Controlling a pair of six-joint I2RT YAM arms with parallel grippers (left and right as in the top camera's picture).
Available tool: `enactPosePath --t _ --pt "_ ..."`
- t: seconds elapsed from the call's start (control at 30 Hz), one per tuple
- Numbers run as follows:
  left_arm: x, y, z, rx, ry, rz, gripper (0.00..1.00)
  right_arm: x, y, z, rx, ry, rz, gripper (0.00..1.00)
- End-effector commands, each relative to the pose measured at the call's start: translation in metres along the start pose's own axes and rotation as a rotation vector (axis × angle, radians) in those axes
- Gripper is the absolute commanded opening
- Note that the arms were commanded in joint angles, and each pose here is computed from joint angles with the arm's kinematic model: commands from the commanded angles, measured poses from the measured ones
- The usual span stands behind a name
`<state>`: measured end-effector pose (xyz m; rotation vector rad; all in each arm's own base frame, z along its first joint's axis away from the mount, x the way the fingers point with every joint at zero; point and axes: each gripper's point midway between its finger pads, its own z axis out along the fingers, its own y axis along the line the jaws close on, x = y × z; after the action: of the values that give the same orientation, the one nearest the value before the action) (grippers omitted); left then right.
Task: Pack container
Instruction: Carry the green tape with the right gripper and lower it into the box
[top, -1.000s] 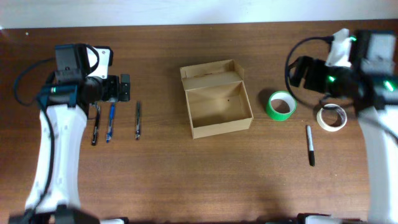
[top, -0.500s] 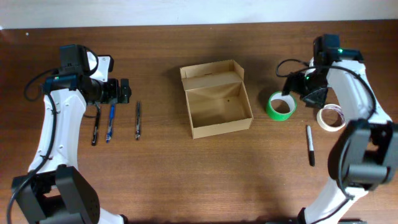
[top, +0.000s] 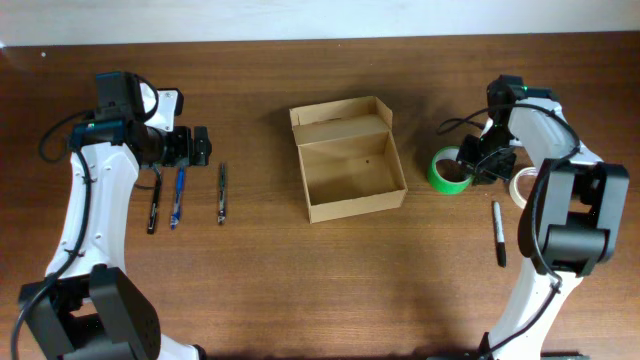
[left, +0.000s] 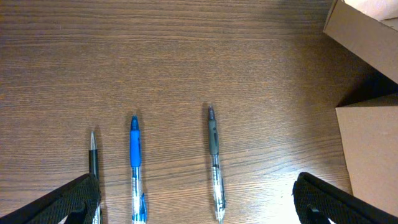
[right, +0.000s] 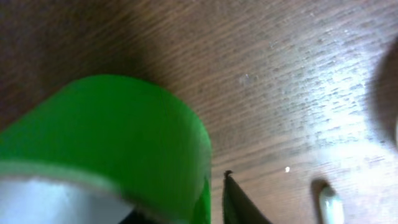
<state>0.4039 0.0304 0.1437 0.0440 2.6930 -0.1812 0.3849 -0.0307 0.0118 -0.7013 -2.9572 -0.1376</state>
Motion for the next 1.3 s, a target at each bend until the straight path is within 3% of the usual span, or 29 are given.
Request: enactPosePath --t 0.0,0.2,0.37,0.5,0.63,0.83,1.27 --pt "-0.007 0.0 -0.002 0.012 -0.015 0.016 0.99 -0.001 -0.006 0.011 0.015 0.014 0.022 0.04" --pt "-0.007 0.0 -0.002 0.012 -0.015 0.016 0.99 -0.008 0.004 -0.028 -0.024 -0.053 0.012 0.04" --pt "-0.007 0.0 -0.002 0.012 -0.015 0.016 0.99 -0.008 0.041 -0.129 -0.152 -0.227 -0.111 0.04" --pt "-0.007 0.0 -0.002 0.012 -0.014 0.016 0.99 0.024 0.091 -0.238 -0.232 -0.465 -0.338 0.04" --pt "-0.007 0.0 -0.002 0.012 -0.015 0.016 0.99 0.071 0.137 -0.286 -0.214 -0.609 -0.566 0.04" --pt "-0.007 0.0 -0.002 0.012 -0.015 0.016 0.99 0.115 0.19 -0.258 -0.099 -0.599 -0.777 0.04" --pt "-0.007 0.0 -0.002 0.011 -0.015 0.016 0.99 0.103 0.234 -0.118 0.046 -0.317 -0.864 0.04"
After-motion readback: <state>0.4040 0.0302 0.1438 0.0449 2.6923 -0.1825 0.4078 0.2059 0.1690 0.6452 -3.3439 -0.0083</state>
